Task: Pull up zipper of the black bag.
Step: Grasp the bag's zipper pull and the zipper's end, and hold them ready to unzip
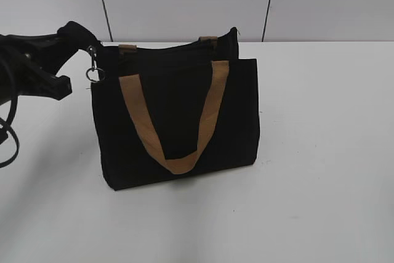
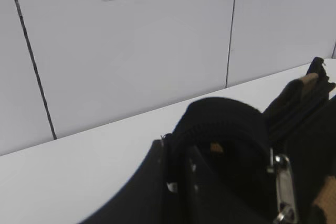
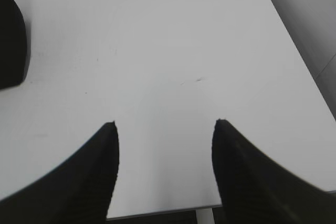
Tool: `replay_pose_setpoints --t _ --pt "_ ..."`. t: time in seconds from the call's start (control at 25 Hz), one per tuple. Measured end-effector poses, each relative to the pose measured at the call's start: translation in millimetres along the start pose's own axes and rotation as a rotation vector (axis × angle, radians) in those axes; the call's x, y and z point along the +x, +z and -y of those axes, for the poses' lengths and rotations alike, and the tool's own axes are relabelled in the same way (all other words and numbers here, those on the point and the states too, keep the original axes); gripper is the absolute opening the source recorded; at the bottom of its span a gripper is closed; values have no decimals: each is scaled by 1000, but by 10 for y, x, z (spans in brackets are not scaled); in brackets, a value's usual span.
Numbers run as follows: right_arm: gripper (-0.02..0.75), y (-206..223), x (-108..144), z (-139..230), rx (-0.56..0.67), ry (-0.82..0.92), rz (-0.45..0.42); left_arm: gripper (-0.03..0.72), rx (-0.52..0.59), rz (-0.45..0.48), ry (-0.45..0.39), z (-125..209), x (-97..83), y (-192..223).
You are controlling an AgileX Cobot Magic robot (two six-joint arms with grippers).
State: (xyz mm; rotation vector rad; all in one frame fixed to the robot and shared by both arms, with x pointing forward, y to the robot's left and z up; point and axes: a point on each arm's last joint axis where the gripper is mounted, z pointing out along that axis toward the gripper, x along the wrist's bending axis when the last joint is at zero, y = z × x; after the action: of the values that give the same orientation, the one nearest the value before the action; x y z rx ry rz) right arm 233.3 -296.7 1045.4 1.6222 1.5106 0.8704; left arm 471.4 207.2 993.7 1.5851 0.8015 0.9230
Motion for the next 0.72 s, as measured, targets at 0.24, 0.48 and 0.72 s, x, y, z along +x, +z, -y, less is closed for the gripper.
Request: replay_pose_setpoints --t 0.24,0.48,0.72 --pt "444 -1 23 -1 -1 14 -27 22 5 6 -35 -109 27 86" --pt "444 149 172 -176 66 -61 -201 22 18 18 -63 -136 26 113" --pt "444 381 370 -512 -50 -248 -449 22 28 29 -89 -129 16 112"
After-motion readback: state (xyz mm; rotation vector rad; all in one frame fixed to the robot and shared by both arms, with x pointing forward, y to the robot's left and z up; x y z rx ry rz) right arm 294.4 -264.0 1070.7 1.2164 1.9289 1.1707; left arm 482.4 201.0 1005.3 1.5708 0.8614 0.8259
